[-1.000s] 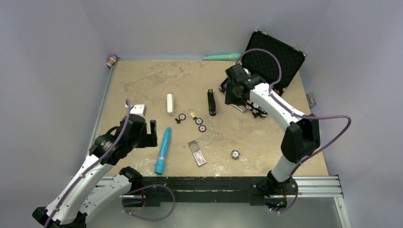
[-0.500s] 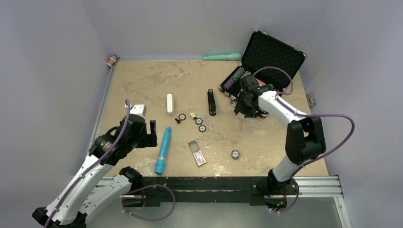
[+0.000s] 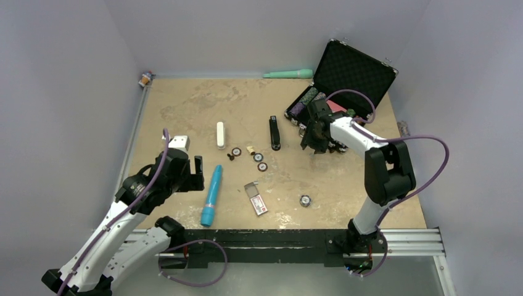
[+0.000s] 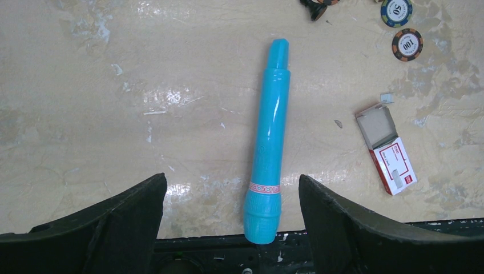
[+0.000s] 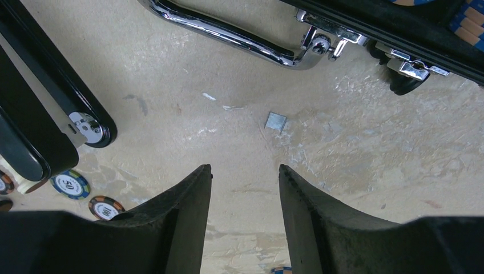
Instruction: Unload the staples from the stapler
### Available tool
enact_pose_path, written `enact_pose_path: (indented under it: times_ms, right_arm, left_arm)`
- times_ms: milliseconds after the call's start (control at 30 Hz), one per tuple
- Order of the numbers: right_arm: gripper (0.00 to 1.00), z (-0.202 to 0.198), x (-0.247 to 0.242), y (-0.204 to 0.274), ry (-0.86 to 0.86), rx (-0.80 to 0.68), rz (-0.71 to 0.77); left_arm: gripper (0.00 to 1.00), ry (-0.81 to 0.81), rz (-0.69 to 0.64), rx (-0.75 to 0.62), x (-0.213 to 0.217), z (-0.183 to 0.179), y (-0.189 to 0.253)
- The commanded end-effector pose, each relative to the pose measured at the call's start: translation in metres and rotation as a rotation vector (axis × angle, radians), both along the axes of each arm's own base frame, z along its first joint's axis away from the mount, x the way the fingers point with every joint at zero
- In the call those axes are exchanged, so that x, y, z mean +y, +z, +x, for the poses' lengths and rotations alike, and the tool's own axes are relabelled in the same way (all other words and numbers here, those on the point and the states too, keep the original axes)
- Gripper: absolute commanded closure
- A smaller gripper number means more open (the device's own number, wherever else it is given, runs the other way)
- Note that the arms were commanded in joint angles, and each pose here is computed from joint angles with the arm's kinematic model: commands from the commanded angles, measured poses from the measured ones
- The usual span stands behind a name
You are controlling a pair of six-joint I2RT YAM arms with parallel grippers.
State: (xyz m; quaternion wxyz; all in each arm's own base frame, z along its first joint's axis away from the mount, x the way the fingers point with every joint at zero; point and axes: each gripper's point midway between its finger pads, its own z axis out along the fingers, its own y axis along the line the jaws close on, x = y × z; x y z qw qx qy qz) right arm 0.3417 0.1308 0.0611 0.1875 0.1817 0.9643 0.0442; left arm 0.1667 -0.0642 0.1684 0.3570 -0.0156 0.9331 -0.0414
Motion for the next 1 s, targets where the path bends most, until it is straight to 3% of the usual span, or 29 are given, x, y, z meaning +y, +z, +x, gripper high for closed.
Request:
enact_pose_path:
  times_ms: [0,133,300,967]
  right_arm:
    - [0.48,0.006,-0.001,0.0,-0.02,-0.027,0.0]
    - [0.36,0.003,-0.003,-0.005,-0.028,-0.014,-0.004]
    - [0.32,0.004,-0.006,-0.007,-0.045,-0.013,0.001]
    - [0.45,0.015,-0.016,-0.035,-0.109,0.029,-0.036]
  left_arm:
    - [0.11,0.009,0.002,-0.034,0.0,0.008,0.008]
    - [0.12,0.011,0.003,-0.035,0.0,0.007,0.008]
    - [0.12,0.012,0.008,-0.025,0.0,0.008,0.006]
    - [0.12,0.014,0.008,-0.024,0.0,0.008,0.006]
